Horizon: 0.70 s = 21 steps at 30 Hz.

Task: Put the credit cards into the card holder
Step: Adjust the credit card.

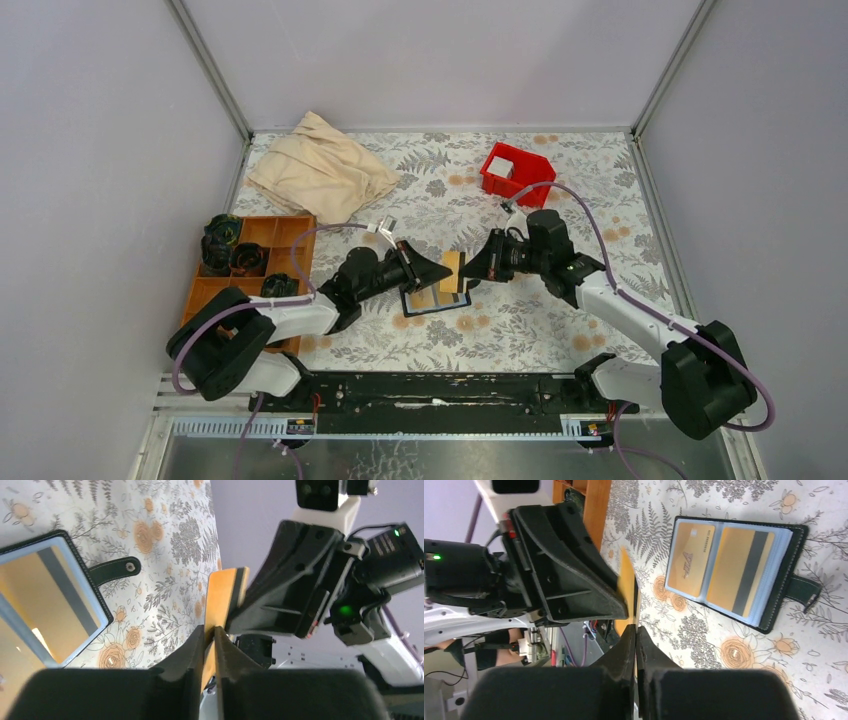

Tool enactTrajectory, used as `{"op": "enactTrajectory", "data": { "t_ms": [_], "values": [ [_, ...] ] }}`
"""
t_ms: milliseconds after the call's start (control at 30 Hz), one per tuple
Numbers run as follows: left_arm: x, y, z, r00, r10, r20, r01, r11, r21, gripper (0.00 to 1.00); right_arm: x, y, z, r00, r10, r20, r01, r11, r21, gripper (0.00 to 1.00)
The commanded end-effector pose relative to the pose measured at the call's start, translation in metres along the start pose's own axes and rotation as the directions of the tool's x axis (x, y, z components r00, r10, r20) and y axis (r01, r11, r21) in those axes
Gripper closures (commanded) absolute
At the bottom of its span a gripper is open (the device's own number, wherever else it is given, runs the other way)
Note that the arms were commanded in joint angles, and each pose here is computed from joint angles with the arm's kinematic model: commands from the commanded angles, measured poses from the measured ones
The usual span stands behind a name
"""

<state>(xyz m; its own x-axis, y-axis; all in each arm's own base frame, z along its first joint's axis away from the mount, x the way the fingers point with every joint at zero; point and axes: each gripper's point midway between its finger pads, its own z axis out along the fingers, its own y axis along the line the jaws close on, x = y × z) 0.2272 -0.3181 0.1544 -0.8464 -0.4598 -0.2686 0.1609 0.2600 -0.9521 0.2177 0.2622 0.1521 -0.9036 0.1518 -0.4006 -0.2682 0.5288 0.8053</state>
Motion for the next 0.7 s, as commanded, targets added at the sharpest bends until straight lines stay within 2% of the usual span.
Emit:
{"op": "enactTrajectory", "data": {
  "t_ms": [0, 100, 200, 433, 567, 667],
  "values": [
    [-0.012, -0.015, 0.003, 0.996, -0.04, 0.076, 0.036, 0.998, 0.061, 0.73, -0.007, 0.035, -0.002, 1.0, -0.02, 0.012, 0.021, 0.988, -0.153, 1.0],
    [-0.015, 0.01, -0.004, 0.991, -0.053, 0.122, 0.059, 0.997, -0.052, 0.56, -0.01, 0.033, -0.003, 0.999, -0.036, 0.012, 0.037, 0.991, -0.131, 1.0],
    [-0.02, 0.025, -0.013, 0.987, -0.013, 0.159, 0.038, 0.988, -0.153, 0.5, -0.013, 0.023, -0.003, 0.997, -0.077, 0.005, 0.077, 0.996, -0.055, 1.0],
    [-0.032, 0.067, -0.045, 0.972, 0.098, 0.213, 0.003, 0.904, -0.428, 0.5, -0.022, -0.016, -0.008, 0.985, -0.168, -0.038, 0.172, 0.966, 0.192, 1.0],
    [-0.027, 0.083, -0.056, 0.975, 0.123, 0.184, -0.015, 0.866, -0.499, 0.55, -0.024, -0.043, -0.01, 0.979, -0.18, -0.091, 0.2, 0.925, 0.322, 1.0],
    [-0.022, 0.096, -0.063, 0.979, 0.127, 0.161, -0.017, 0.834, -0.552, 0.57, -0.024, -0.055, -0.008, 0.978, -0.177, -0.114, 0.207, 0.907, 0.367, 1.0]
  ]
}}
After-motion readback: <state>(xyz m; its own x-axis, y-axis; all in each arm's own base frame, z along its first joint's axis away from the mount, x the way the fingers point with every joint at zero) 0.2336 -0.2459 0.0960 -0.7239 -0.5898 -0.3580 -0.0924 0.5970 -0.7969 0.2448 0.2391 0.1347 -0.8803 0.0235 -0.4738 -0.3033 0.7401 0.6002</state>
